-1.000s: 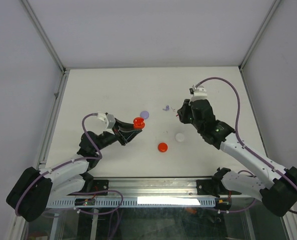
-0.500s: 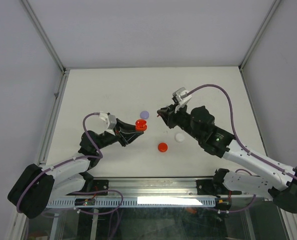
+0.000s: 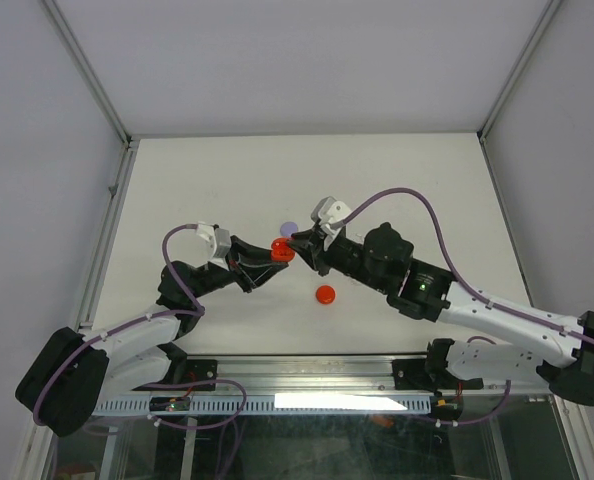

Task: Insert the wireless bluetooth earbuds into the charging case
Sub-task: Place the earbud in the charging case.

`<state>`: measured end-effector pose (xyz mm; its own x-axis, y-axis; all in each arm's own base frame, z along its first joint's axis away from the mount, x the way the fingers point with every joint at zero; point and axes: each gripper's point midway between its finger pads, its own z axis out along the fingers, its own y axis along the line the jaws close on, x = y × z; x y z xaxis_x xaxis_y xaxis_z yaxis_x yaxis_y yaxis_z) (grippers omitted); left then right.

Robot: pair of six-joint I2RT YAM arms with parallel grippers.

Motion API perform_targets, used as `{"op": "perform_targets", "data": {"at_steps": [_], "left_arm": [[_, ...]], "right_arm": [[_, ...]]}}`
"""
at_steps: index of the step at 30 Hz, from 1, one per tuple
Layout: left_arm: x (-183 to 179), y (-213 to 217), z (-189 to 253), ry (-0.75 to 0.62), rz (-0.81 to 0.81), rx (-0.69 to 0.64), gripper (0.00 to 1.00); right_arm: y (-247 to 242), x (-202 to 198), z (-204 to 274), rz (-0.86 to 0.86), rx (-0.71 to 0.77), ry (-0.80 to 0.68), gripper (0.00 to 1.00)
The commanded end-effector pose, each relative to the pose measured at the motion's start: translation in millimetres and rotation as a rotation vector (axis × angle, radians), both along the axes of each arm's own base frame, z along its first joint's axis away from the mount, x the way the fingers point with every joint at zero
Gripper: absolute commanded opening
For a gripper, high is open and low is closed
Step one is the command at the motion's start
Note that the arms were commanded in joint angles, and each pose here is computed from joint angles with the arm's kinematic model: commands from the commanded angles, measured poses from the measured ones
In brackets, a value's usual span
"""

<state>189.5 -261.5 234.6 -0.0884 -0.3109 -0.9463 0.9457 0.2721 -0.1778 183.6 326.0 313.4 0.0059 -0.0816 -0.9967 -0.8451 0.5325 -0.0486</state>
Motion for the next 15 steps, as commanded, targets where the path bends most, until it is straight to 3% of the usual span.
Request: {"op": "perform_targets", "data": {"at_steps": [1,15], "left_arm": [[-8.6,-2.0,31.2,-0.093,-0.039,-0.058,0.00],[-13.2,-1.4,34.0,-0.098,-0.053,-0.063,0.00]], "right_arm": [[15.4,-4.6,35.4,0.038,0.044,-0.112,0.07],[24.2,0.6,18.8,-0.012,-0.080,-0.186,0.06]]}}
